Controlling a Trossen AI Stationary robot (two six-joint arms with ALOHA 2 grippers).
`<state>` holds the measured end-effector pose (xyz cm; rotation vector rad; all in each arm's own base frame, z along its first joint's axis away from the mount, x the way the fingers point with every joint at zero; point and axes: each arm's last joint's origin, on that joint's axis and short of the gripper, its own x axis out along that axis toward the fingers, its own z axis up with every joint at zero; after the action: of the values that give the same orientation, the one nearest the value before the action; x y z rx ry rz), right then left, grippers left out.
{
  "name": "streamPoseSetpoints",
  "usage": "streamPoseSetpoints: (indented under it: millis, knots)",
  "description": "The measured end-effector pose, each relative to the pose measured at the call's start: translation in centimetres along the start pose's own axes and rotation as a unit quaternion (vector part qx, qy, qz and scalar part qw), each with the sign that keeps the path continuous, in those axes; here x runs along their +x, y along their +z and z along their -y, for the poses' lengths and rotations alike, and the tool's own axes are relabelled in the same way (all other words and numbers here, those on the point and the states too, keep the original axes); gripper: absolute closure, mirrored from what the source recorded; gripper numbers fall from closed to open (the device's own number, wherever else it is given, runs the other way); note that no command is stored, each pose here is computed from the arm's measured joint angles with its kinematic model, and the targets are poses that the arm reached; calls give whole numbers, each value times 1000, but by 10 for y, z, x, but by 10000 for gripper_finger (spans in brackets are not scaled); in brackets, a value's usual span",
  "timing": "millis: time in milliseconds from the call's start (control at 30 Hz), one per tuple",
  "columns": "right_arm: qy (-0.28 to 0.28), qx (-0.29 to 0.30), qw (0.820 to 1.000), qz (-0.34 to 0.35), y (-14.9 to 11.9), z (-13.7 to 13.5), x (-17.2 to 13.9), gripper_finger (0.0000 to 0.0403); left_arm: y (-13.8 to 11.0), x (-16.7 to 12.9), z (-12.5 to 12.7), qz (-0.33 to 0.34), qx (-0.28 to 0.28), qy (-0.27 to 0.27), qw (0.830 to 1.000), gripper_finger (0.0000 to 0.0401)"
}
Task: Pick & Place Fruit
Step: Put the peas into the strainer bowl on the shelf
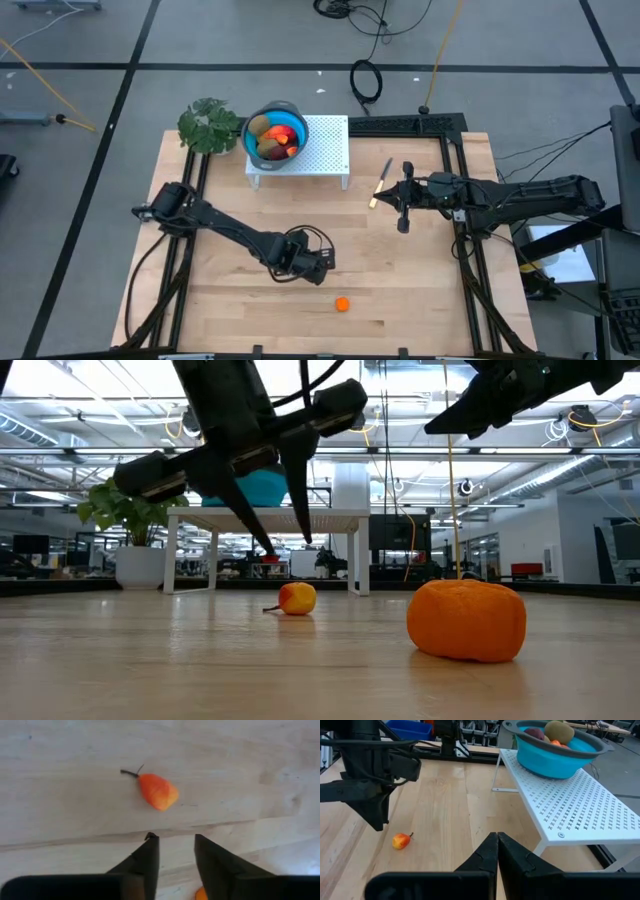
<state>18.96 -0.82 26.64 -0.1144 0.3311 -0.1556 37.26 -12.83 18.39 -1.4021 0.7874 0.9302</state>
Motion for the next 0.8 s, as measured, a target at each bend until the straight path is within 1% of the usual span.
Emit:
streamPoseSetpoints:
  millis: [233,333,433,600,800]
  knots:
    - [0,0,1000,0,0,0,0,399,6,2,3,2,-9,-2,1000,197]
    - [0,0,1000,0,0,0,0,399,9,2,4,3,-11,-5,1000,170]
    - [0,0,1000,0,0,0,0,399,12,6,6,5,-7,-5,1000,150]
    - [0,0,1000,0,0,0,0,399,22,8,8,9,-18,-2,1000,138]
    - [0,0,1000,0,0,0,0,399,29,12,10,-15,-32,12,999,154]
